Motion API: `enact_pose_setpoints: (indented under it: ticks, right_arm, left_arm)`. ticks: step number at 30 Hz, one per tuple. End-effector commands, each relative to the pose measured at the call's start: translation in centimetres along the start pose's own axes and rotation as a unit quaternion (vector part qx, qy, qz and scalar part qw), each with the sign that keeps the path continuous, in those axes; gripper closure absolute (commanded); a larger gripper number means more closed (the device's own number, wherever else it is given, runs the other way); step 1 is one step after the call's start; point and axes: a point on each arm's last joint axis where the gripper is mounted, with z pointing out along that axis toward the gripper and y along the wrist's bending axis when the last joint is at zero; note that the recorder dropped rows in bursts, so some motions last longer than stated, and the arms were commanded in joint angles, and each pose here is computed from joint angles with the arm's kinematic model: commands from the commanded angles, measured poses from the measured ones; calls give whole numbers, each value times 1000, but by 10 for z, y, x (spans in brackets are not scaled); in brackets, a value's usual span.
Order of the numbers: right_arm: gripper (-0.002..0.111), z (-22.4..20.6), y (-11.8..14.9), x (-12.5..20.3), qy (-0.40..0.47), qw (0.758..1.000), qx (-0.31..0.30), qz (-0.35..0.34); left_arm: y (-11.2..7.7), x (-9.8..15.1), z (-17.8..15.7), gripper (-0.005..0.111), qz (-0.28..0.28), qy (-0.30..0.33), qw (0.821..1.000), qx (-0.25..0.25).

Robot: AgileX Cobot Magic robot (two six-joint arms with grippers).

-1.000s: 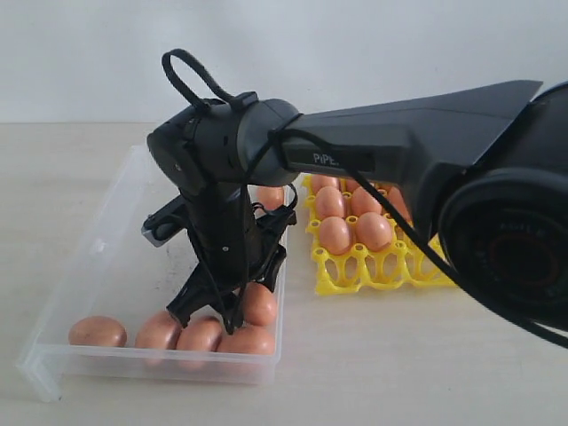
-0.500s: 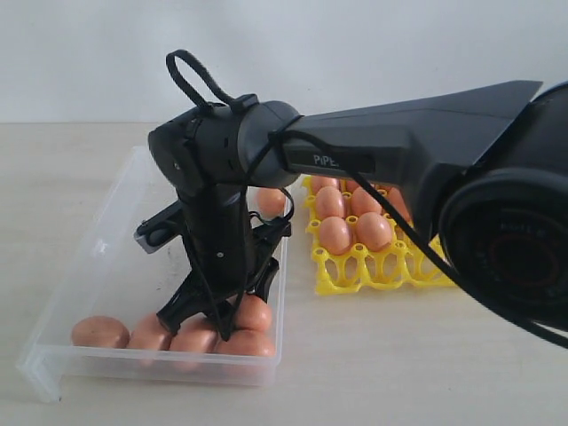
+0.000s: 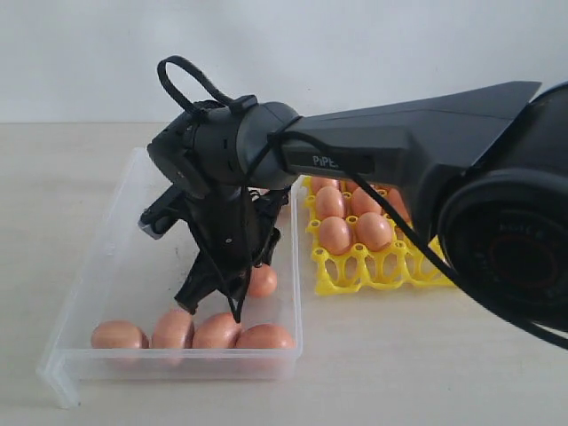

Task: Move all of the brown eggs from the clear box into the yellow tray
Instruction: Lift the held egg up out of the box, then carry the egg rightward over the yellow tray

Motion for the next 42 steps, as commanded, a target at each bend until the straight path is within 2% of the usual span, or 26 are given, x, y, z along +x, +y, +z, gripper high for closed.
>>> enact_pose_setpoints:
  ticks: [1,7,14,20,27,33,37,42]
  right_arm:
    - [108,-18,-5,-17,-116,993,-8,26]
    - [108,-67,-12,-33,-268,962,-21,56]
    - [108,-102,-13,-15,-413,907,-37,72]
    - [108,-120,-24,35,-529,844,-42,85]
    - [108,-129,-63,121,-625,765,-11,156]
    - [108,-102,-87,189,-650,730,41,207]
    - [108,-74,-103,218,-645,722,74,240]
    - [108,-45,-120,240,-653,705,73,267]
  left_arm:
    - [0,-1,0,103,0,-2,1000,3]
    - [0,-1,0,103,0,-2,1000,3]
    - [0,-1,0,103,0,-2,1000,3]
    - [0,-1,0,103,0,-2,1000,3]
    - [0,-1,0,103,0,-2,1000,3]
    - [0,-1,0,103,0,-2,1000,3]
    - [0,-1,0,103,0,-2,1000,3]
    - [0,-1,0,103,0,-2,1000,3]
